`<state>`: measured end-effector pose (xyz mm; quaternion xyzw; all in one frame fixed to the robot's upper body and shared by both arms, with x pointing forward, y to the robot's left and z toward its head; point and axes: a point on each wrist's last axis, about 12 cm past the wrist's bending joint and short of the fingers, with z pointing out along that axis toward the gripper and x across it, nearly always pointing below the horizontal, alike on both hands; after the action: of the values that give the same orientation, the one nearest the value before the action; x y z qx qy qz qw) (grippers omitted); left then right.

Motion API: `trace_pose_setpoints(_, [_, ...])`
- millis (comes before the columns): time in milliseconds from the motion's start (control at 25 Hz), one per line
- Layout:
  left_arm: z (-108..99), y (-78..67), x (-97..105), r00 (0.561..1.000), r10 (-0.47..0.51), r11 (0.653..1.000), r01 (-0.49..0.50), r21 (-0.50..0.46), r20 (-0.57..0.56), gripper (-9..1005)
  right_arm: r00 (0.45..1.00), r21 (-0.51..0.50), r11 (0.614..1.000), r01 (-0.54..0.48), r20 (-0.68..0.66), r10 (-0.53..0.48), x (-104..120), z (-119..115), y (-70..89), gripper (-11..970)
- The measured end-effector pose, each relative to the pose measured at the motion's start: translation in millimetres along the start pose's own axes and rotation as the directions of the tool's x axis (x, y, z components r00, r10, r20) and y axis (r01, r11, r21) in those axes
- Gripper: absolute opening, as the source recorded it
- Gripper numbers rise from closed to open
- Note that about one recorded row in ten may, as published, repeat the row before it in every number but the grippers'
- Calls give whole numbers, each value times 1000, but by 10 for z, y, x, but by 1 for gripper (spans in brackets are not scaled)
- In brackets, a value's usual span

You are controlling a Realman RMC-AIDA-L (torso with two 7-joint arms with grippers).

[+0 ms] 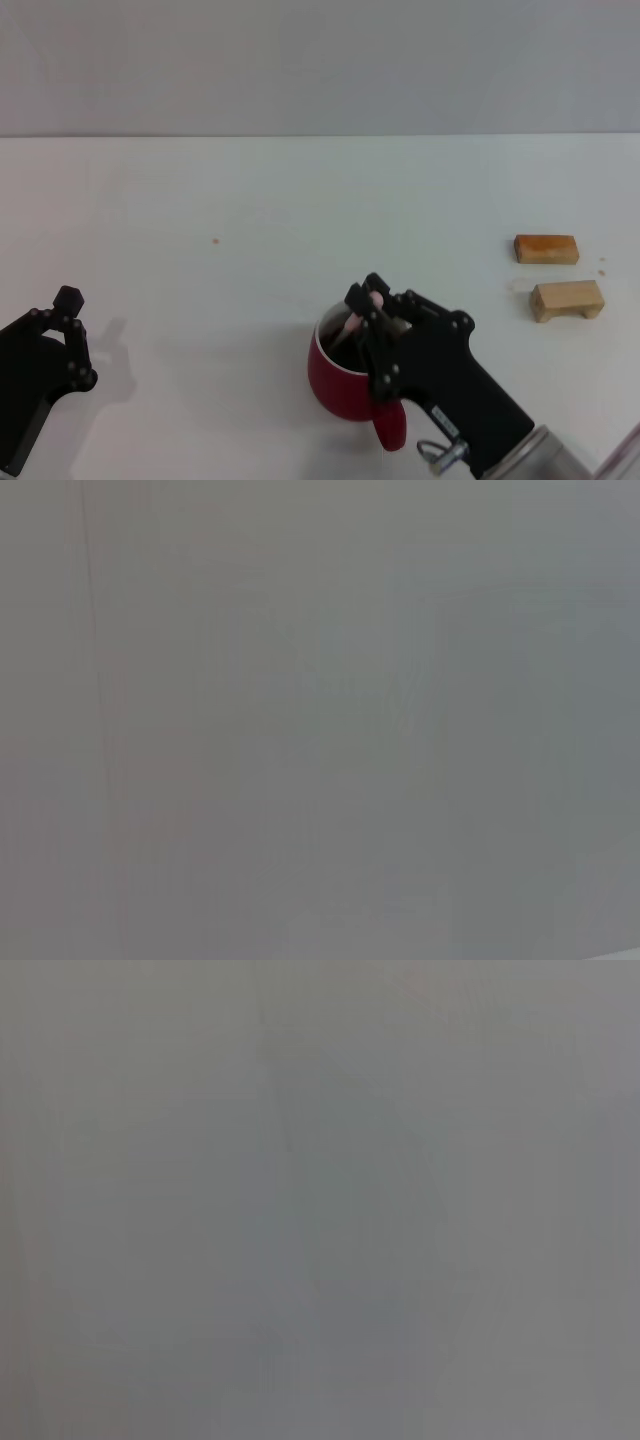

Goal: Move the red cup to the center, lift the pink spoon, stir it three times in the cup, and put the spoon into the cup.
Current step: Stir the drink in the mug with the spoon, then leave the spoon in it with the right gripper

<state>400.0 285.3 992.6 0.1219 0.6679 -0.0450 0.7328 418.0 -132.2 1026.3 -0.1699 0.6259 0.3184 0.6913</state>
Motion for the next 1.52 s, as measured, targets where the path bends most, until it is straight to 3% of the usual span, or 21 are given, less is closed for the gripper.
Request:
trace_pose_setpoints(240, [-1,-2,0,1000,-2,1000,2,-3,0,2,999,37,999,41,7,-41,-18,30,-158,21])
trace_pose_setpoints(520, [0,-3,3,1000,-4,1000,4,-3,-2,2,998,77,996,49,21,-51,-28,-53,-217,20])
trace_pose_setpoints(960, [8,-18,9,1000,-4,1000,4,3,-7,2,999,140,990,8,35,-13,6,-389,-108,20])
trace_pose_setpoints(1200, [18,-24,7,1000,-2,1000,2,9,-5,2,1000,83,996,-19,23,18,25,-368,31,20])
trace_pose_setpoints(1520, [15,-24,8,1000,-2,1000,2,7,-6,2,1000,38,999,-19,-5,19,49,-276,59,20])
